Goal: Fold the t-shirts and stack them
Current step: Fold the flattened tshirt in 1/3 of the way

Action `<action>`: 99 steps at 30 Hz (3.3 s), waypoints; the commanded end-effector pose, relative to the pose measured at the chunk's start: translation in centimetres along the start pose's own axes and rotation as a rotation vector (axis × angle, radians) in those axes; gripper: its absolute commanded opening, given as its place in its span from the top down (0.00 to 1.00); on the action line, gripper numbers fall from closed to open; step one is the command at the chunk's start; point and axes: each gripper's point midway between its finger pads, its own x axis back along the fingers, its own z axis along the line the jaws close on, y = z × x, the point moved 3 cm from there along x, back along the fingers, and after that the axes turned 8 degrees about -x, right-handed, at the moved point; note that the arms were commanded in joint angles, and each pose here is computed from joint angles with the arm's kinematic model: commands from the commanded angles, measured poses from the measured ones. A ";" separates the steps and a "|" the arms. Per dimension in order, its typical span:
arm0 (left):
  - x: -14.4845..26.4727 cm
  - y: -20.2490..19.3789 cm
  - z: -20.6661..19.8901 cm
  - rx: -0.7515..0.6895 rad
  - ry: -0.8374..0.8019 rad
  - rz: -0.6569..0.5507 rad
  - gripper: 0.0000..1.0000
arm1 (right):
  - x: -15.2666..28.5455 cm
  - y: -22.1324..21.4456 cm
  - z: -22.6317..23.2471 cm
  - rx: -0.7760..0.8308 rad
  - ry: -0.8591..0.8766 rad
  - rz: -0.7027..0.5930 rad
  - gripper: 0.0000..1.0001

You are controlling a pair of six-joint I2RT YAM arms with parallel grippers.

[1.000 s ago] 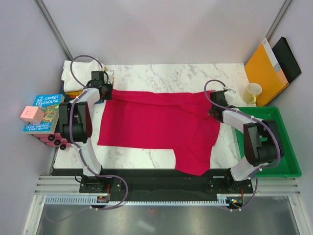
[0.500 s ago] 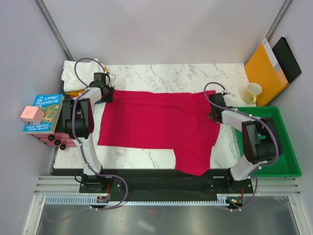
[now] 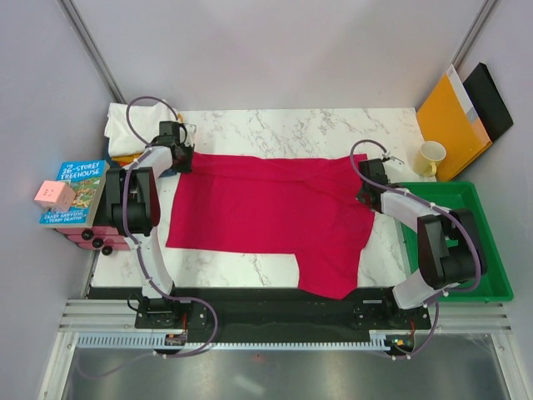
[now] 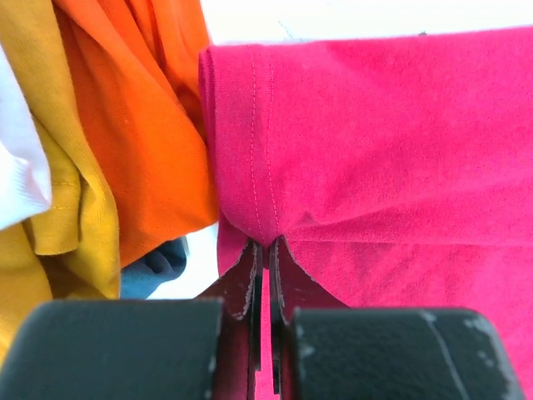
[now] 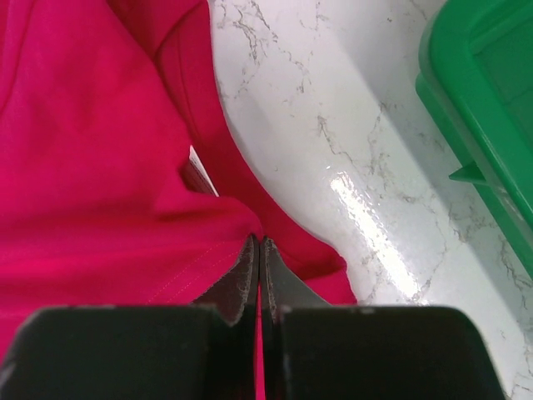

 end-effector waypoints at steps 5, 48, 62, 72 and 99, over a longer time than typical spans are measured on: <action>3.6 1.2 0.6 -0.005 0.030 -0.054 0.98 | 1.7 1.7 0.4 -0.028 0.035 -0.045 1.00; 4.0 4.5 -1.6 0.063 -0.082 -0.160 0.00 | 3.0 0.8 0.4 -0.011 0.063 -0.030 1.00; -1.5 3.2 -1.4 0.092 -0.074 -0.035 0.00 | 2.5 0.0 1.2 0.023 0.055 -0.009 0.83; 0.7 5.1 -1.3 0.099 -0.080 -0.105 0.00 | 5.3 3.5 5.8 0.071 0.181 -0.089 0.31; 0.0 2.0 -9.5 0.061 -0.292 -0.012 0.06 | 4.0 -6.9 8.7 0.340 0.210 0.117 0.64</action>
